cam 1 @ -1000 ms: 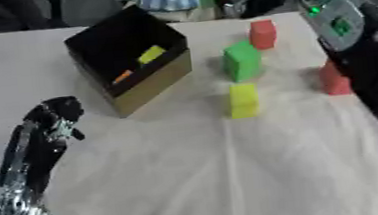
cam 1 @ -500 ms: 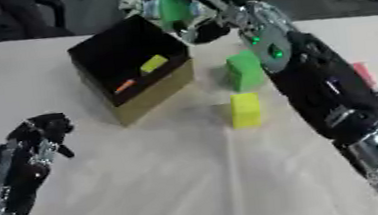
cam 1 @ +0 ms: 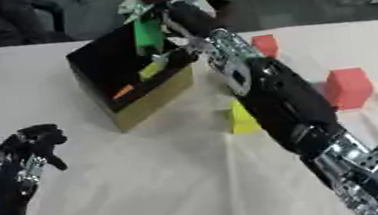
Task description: Pick up objects on the table and place them in the box.
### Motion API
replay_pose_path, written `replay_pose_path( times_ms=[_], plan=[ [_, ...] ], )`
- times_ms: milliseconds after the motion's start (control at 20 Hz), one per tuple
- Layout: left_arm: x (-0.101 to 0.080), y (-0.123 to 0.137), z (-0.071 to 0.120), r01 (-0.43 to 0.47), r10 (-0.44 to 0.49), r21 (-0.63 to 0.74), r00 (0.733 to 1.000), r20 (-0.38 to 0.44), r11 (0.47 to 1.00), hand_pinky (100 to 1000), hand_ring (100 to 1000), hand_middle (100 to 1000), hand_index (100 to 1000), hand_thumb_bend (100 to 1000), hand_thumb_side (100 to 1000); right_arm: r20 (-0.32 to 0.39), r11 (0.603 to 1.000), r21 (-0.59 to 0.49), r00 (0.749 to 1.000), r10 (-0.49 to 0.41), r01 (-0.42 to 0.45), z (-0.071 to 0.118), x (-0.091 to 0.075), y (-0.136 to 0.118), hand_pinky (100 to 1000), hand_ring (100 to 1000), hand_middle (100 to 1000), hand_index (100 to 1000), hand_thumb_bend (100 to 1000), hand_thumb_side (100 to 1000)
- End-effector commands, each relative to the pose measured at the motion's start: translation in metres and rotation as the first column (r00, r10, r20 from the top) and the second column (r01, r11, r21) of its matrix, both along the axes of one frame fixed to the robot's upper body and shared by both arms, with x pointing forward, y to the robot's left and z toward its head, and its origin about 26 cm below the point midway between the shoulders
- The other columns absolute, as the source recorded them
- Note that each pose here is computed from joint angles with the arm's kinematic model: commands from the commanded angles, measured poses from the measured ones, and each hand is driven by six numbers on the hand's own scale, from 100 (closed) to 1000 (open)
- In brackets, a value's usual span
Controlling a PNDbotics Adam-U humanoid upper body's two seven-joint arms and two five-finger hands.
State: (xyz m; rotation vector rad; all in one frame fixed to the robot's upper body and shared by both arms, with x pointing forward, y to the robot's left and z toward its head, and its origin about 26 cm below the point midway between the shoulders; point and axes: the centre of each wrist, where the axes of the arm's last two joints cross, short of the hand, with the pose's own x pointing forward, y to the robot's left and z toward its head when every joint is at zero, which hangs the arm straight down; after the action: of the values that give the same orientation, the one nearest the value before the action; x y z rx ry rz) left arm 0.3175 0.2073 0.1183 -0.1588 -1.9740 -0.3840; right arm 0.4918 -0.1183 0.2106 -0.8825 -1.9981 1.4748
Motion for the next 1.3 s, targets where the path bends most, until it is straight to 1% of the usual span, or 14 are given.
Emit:
replay_pose_path(
  times_ms=[50,100,200,300,450,550,600,700,850,1000,1150,1300],
  plan=[
    [0.000,-0.002,0.009,0.021,-0.020,-0.002,0.999,0.030,1.000,430,684,617,707,454,589,0.042,0.997,-0.068,0.998,0.037,-0.034,0.013,-0.004,0.012,778,821,877,964,459,462],
    [0.000,-0.002,0.009,0.021,-0.021,-0.002,0.999,0.030,1.000,430,683,617,707,454,589,0.052,0.996,-0.080,0.998,0.035,-0.031,0.014,-0.005,0.014,786,833,904,974,498,471],
    [0.000,-0.002,0.008,0.020,-0.020,-0.003,0.999,0.029,1.000,429,683,616,707,455,589,0.089,0.996,-0.086,0.996,0.024,-0.017,0.017,-0.007,0.016,790,841,928,979,528,484],
    [0.000,-0.002,0.008,0.020,-0.020,-0.002,0.999,0.029,1.000,429,683,616,707,456,589,0.120,0.998,-0.070,0.993,0.012,-0.004,0.020,-0.009,0.016,789,838,921,977,514,481],
    [0.000,-0.001,0.009,0.013,-0.013,-0.001,0.999,0.030,1.000,429,683,616,706,456,589,0.116,1.000,-0.025,0.993,0.014,-0.011,0.023,-0.008,0.012,788,833,898,971,474,471],
    [0.000,0.000,0.008,0.006,-0.006,0.000,1.000,0.030,1.000,429,683,616,707,457,590,0.089,1.000,0.005,0.996,0.017,-0.018,0.027,-0.007,0.005,785,826,872,969,434,458],
    [0.000,0.001,0.008,0.001,-0.001,0.000,1.000,0.029,1.000,429,683,616,707,458,591,0.072,1.000,0.018,0.997,0.018,-0.019,0.029,-0.006,0.002,787,827,872,971,386,433],
    [-0.001,0.004,0.007,-0.013,0.013,0.002,1.000,0.024,1.000,429,684,616,707,459,593,0.030,0.999,0.041,1.000,0.008,-0.010,0.035,-0.005,-0.009,790,831,876,972,350,407],
    [-0.001,0.007,0.005,-0.025,0.025,0.007,1.000,0.020,1.000,430,684,617,707,460,594,-0.008,0.999,0.047,1.000,-0.024,0.024,0.047,-0.004,-0.026,794,836,880,974,331,392],
    [-0.001,0.009,0.003,-0.034,0.034,0.011,0.999,0.014,0.999,430,685,617,707,460,597,-0.056,0.996,0.044,0.995,-0.077,0.079,0.052,-0.001,-0.044,794,835,878,977,331,401],
    [-0.002,0.011,0.002,-0.046,0.046,0.014,0.999,0.010,0.999,430,685,617,708,460,599,-0.119,0.988,0.026,0.982,-0.146,0.150,0.048,0.003,-0.065,804,850,891,979,333,402],
    [-0.002,0.012,0.001,-0.051,0.051,0.015,0.999,0.009,0.999,430,685,617,708,460,601,-0.163,0.972,0.006,0.959,-0.231,0.235,0.038,0.007,-0.082,825,880,908,979,339,401]
  ],
)
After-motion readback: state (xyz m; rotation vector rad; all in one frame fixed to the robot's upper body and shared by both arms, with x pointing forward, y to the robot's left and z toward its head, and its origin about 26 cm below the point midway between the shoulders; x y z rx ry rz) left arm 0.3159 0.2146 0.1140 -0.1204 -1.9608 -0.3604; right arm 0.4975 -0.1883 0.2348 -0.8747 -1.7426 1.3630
